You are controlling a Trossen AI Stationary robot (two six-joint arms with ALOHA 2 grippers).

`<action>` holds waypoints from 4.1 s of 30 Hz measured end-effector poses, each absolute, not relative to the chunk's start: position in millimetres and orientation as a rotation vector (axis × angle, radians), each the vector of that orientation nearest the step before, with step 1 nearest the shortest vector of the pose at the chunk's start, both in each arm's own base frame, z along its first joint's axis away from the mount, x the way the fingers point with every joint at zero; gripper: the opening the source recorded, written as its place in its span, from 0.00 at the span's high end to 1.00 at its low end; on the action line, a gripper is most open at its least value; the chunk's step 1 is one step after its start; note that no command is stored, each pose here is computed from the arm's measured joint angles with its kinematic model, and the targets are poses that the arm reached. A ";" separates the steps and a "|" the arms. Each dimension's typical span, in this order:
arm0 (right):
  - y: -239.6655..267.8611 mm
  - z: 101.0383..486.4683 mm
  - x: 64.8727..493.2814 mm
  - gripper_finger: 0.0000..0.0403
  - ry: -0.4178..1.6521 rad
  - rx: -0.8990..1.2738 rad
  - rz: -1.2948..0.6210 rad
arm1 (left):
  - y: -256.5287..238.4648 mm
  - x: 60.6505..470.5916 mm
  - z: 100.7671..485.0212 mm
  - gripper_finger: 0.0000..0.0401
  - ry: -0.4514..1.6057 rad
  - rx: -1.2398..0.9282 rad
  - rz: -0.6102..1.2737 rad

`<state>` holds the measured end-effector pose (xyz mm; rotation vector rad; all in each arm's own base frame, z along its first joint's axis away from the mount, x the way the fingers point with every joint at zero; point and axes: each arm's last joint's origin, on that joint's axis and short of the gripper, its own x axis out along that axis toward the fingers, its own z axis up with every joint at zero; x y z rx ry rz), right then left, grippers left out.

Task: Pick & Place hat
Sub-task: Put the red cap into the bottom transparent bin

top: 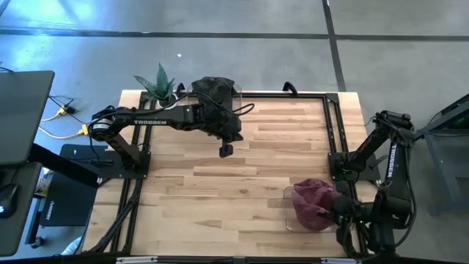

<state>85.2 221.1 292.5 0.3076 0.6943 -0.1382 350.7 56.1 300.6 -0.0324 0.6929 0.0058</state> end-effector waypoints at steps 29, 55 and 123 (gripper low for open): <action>180.9 248.4 74.4 0.97 0.919 0.250 -0.331 | 56.4 353.2 303.6 1.00 0.653 -0.041 0.009; 141.3 284.4 85.0 0.57 0.964 0.523 -0.144 | 56.2 353.3 303.9 1.00 0.649 -0.062 0.007; 93.2 258.4 138.9 1.00 1.040 0.396 -0.148 | 56.1 353.4 303.7 1.00 0.649 -0.077 0.010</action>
